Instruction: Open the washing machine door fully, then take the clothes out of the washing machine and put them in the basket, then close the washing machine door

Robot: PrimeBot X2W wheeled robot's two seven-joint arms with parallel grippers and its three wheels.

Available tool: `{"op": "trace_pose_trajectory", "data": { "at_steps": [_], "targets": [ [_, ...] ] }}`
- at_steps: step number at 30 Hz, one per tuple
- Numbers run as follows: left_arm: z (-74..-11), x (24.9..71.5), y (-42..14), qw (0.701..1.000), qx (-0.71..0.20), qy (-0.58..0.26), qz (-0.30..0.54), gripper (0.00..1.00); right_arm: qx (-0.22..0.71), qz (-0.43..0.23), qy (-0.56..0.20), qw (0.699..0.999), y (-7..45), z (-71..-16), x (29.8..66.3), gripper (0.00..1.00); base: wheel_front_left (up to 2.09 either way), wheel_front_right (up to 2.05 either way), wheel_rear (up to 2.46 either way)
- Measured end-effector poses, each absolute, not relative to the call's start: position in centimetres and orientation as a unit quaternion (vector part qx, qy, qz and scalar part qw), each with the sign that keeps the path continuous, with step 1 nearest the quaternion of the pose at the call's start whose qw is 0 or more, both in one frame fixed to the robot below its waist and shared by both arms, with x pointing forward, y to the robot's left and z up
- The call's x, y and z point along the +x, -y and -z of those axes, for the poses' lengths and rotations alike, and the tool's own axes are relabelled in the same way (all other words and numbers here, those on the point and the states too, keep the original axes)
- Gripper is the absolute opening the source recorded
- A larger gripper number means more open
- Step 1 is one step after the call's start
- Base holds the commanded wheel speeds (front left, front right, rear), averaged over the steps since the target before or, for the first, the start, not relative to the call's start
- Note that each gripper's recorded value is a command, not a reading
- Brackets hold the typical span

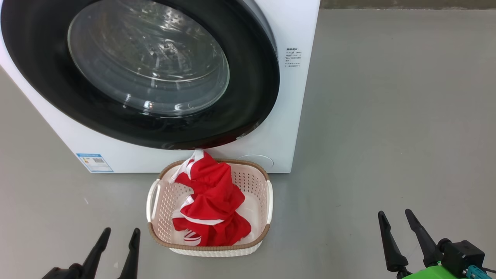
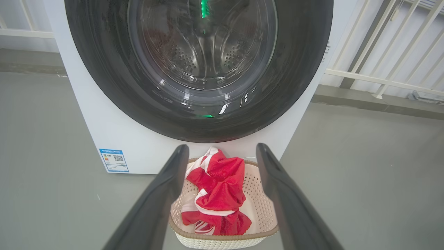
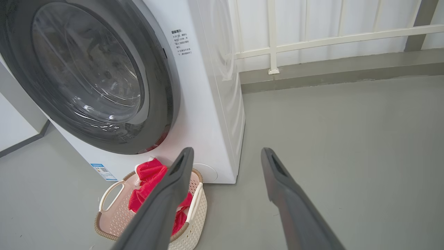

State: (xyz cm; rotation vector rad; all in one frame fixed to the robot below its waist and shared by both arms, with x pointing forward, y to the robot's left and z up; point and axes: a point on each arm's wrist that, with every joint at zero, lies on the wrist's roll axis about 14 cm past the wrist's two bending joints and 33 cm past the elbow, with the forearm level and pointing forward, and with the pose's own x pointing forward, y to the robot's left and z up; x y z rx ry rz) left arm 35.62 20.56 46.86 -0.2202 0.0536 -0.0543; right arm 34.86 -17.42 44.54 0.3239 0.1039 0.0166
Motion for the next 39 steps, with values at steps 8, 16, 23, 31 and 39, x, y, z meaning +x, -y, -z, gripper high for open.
{"op": "trace_pose_trajectory", "data": {
  "at_steps": [8,16,23,31,39],
  "targets": [
    [-46.9,35.6,-20.7,0.993,-0.11,-0.025,0.025,1.0,0.161,-0.008,-0.052,0.985,17.4,-44.5,34.9,1.0,0.0,0.0,0.0],
    [-47.0,35.6,-20.8,0.993,-0.11,-0.024,0.024,1.0,0.165,-0.007,-0.052,0.985,17.4,-44.5,34.9,1.0,0.0,0.0,0.0],
    [-46.9,35.6,-21.1,0.993,-0.111,-0.026,0.019,1.0,0.166,-0.008,-0.055,0.985,17.3,-44.3,35.0,1.0,0.0,0.0,0.0],
    [-43.9,34.4,-19.5,0.987,-0.139,-0.073,0.015,0.0,0.181,0.0,-0.096,0.979,16.8,-41.8,33.8,0.0,0.0,0.0,0.0],
    [-43.9,34.4,-19.7,0.981,-0.178,-0.076,0.004,0.0,0.217,0.013,-0.098,0.971,17.1,-41.8,33.7,0.0,0.0,0.0,0.0]
  ]
}}
